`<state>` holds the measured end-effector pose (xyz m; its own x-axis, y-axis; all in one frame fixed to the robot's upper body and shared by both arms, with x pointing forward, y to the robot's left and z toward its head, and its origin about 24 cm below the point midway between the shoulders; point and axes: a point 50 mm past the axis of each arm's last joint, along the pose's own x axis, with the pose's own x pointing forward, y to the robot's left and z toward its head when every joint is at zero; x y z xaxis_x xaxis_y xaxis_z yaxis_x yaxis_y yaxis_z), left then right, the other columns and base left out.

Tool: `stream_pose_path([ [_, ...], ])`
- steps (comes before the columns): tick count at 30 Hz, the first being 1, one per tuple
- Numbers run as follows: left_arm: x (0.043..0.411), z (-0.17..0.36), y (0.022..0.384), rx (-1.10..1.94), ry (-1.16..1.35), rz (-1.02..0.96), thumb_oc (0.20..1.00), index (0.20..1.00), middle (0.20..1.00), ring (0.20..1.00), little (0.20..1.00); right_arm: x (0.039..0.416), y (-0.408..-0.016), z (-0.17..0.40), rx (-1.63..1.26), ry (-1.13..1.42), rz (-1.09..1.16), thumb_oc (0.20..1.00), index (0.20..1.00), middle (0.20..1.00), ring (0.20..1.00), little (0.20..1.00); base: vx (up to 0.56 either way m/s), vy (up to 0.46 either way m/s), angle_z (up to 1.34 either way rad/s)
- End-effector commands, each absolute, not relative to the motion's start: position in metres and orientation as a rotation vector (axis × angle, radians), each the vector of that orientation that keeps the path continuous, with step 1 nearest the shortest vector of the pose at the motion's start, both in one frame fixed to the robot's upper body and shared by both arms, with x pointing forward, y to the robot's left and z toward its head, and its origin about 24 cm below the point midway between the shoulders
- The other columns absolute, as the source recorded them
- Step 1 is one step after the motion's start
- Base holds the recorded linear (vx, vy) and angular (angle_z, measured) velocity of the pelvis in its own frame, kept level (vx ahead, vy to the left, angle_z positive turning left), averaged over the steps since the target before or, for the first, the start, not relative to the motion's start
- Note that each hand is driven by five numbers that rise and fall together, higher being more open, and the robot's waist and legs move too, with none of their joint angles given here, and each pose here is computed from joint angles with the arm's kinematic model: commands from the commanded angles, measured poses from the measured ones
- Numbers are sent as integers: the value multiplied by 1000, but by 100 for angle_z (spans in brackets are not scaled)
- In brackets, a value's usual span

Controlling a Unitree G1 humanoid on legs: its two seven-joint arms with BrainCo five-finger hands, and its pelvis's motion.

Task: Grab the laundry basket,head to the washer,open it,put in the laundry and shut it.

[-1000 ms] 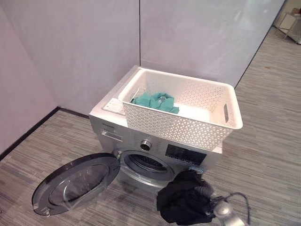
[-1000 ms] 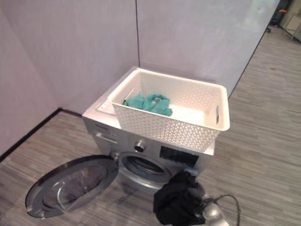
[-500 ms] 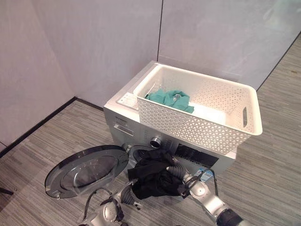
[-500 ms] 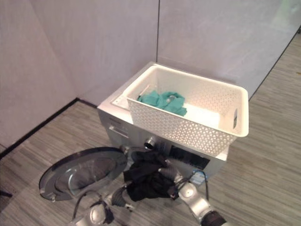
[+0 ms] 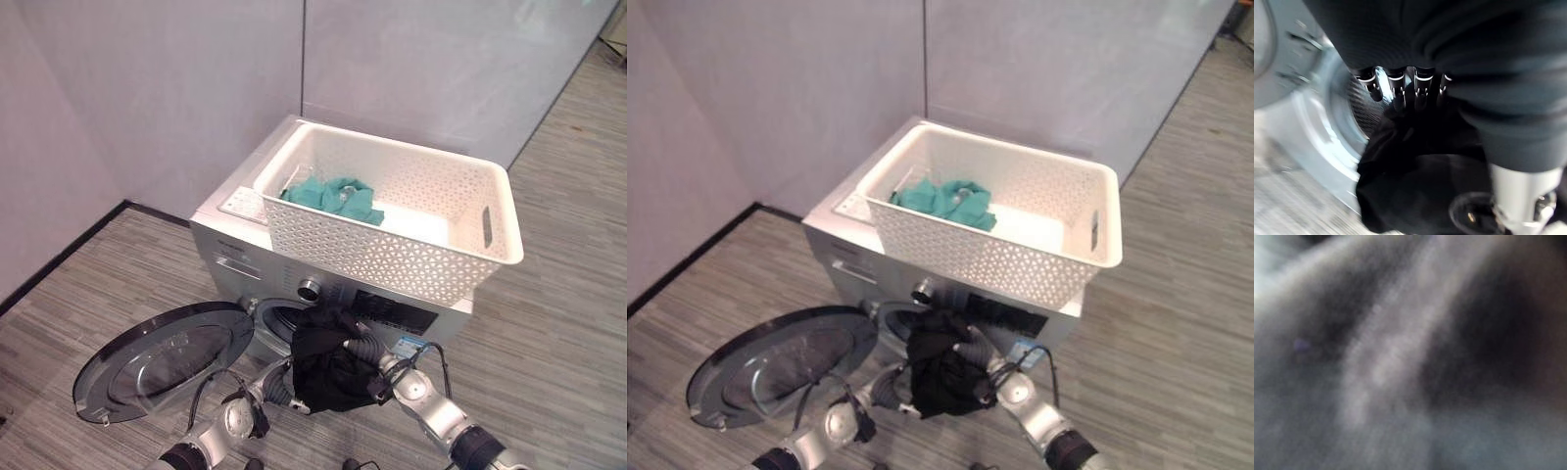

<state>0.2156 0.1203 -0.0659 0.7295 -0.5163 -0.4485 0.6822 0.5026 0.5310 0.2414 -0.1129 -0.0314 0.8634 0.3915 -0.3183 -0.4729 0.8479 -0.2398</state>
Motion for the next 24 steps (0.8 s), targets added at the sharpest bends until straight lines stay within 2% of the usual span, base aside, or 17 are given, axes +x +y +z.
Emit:
stream_pose_path([
  [1, 229, -42, 98, 675, 96, -856, 1000, 1000, 1000, 1000, 1000, 258, -93, 16, -194, 23, 516, 200, 200, 200, 200, 200, 0, 0, 0],
  [7, 226, -38, 95, 666, 81, -894, 1000, 1000, 1000, 1000, 1000, 257, -94, 18, -180, 20, 522, 200, 200, 200, 200, 200, 0, 0, 0],
  [8, 220, -33, 84, 634, 52, -971, 1000, 1000, 1000, 1000, 1000, 253, -92, 22, -140, 8, 540, 200, 200, 200, 200, 200, 0, 0, 0],
  [12, 214, -25, 41, 377, 89, -1028, 1000, 1000, 1000, 1000, 1000, 250, -82, 20, -82, 35, 553, 200, 200, 200, 200, 200, 11, -15, 1],
  [16, 202, -24, 3, 342, 95, -1170, 1000, 1000, 1000, 1000, 1000, 251, -73, 22, -22, 47, 560, 200, 200, 200, 200, 200, 4, -6, -1],
  [24, 201, -11, -31, 291, 48, -1225, 1000, 1000, 1000, 1000, 1000, 257, -60, 31, 19, 23, 580, 200, 200, 200, 200, 200, -17, -22, -7],
])
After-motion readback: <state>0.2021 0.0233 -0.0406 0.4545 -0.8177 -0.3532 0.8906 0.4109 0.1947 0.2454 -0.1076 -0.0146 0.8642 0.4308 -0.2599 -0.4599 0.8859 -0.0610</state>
